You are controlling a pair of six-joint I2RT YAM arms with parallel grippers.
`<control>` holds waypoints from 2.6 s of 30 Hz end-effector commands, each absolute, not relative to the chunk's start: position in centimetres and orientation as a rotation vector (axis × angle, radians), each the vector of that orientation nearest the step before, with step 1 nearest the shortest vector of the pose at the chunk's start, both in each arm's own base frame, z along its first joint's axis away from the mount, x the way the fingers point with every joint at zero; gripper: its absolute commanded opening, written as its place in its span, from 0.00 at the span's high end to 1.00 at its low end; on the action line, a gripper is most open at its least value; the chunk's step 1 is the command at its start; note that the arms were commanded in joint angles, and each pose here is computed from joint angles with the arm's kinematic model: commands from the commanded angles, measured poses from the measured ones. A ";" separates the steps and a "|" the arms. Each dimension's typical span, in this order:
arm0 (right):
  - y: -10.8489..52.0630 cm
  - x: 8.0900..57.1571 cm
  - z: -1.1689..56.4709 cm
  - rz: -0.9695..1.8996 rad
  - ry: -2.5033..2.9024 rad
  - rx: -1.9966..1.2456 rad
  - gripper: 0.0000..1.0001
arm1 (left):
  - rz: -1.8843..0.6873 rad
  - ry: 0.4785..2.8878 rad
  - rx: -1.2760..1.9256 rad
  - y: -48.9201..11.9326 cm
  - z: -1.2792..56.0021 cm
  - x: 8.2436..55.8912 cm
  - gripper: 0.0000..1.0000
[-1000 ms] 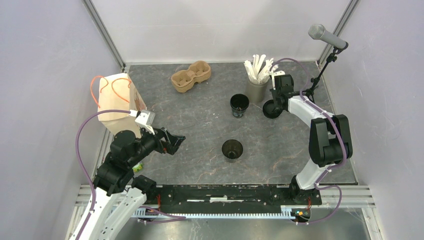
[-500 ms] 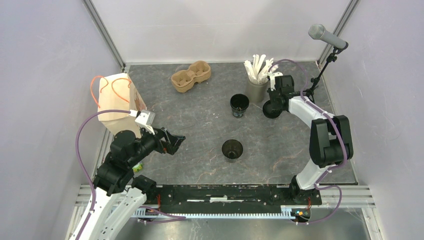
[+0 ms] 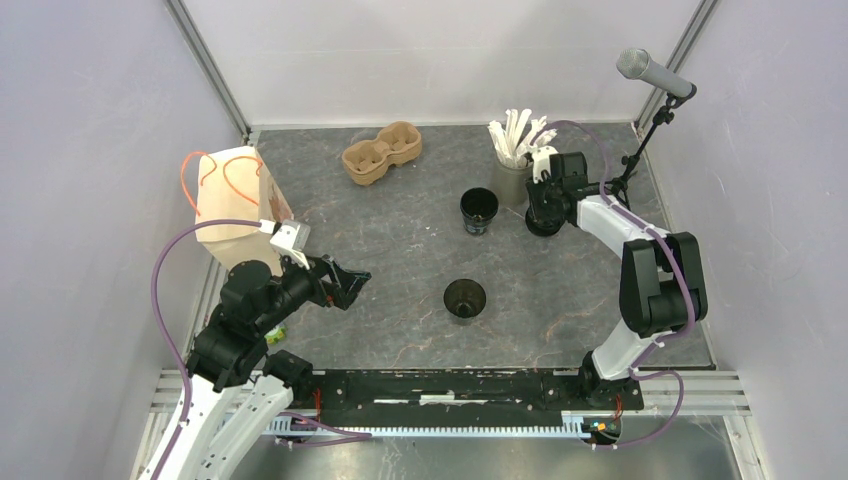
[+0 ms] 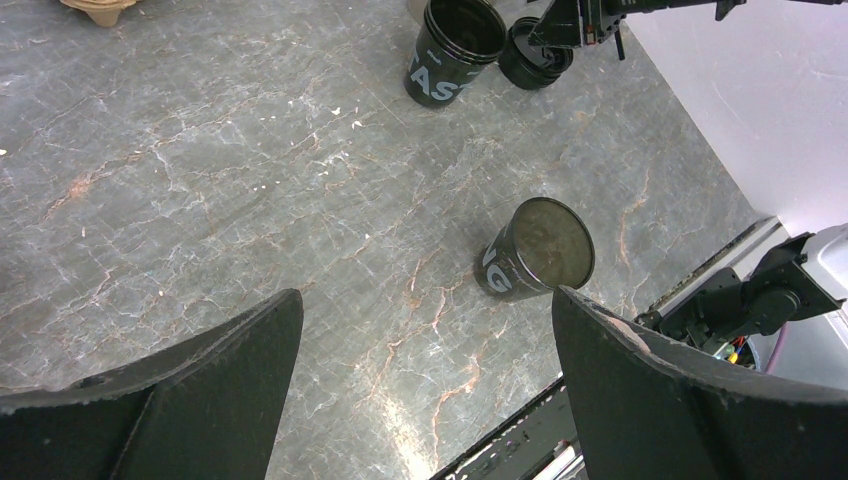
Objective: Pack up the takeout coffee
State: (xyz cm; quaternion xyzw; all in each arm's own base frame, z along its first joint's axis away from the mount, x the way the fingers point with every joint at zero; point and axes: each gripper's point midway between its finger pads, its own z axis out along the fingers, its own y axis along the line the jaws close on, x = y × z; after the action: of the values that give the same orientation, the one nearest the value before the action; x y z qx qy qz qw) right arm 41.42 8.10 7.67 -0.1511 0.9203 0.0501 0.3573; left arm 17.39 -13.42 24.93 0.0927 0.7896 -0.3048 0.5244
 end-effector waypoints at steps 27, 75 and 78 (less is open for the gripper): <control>9.6 41.6 6.5 0.194 2.359 -0.435 1.00 | -0.762 1.887 0.211 -13.8 25.2 17.5 0.00; 8.9 41.0 8.0 0.121 2.298 -0.511 0.70 | -0.772 1.926 0.223 -14.3 24.4 17.8 0.00; 8.7 41.3 7.9 0.098 2.304 -0.517 0.71 | -0.775 1.932 0.224 -14.4 24.3 17.8 0.00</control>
State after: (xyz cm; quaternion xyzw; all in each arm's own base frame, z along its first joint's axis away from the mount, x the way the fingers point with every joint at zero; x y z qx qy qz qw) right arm 39.96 9.01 6.92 -0.1898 0.9098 0.0589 0.3644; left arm 17.84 -13.76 24.07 0.0935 0.8024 -0.3022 0.5061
